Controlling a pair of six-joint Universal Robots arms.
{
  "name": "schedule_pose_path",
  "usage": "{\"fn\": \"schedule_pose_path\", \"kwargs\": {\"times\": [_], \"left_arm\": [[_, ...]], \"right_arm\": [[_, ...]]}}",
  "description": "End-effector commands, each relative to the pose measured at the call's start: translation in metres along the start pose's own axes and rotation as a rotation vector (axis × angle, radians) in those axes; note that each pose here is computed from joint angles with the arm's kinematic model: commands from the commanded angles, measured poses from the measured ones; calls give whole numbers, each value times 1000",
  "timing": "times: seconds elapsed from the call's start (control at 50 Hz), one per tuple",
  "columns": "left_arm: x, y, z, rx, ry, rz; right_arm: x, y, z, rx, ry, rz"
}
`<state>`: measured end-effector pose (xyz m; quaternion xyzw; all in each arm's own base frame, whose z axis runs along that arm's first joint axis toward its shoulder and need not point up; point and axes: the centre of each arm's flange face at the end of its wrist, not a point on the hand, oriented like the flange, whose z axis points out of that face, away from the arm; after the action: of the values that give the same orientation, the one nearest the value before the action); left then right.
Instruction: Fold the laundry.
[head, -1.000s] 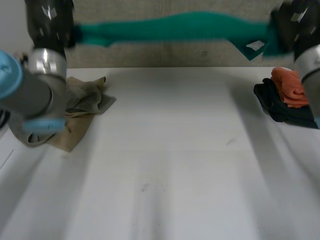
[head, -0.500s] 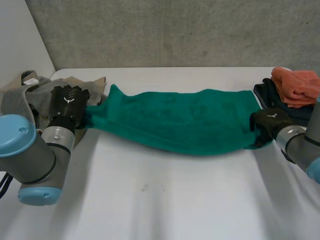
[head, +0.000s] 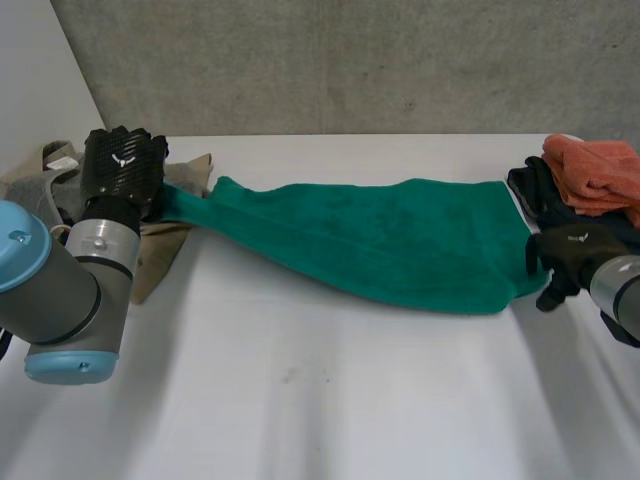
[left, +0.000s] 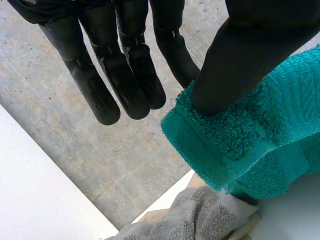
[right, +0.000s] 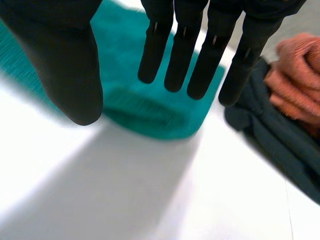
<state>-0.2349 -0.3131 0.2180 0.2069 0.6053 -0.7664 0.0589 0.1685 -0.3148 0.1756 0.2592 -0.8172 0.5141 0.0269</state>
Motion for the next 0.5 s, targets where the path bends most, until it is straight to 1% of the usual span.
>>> {"fn": "schedule_pose_path", "kwargs": {"times": [0.02, 0.08, 0.18, 0.32, 0.5], "left_arm": [[2, 0, 0, -1, 3, -9], [2, 1, 0, -2, 4, -24], [2, 2, 0, -6, 3, -33], [2, 2, 0, -6, 3, -35], [2, 3, -1, -10, 5, -34]], "right_arm": [[-12, 25, 2, -121, -73, -128], [-15, 34, 14, -149, -89, -124], [-13, 32, 25, -114, -72, -95], [-4, 19, 44, 0, -13, -55], [-20, -1, 61, 74, -40, -72]]}}
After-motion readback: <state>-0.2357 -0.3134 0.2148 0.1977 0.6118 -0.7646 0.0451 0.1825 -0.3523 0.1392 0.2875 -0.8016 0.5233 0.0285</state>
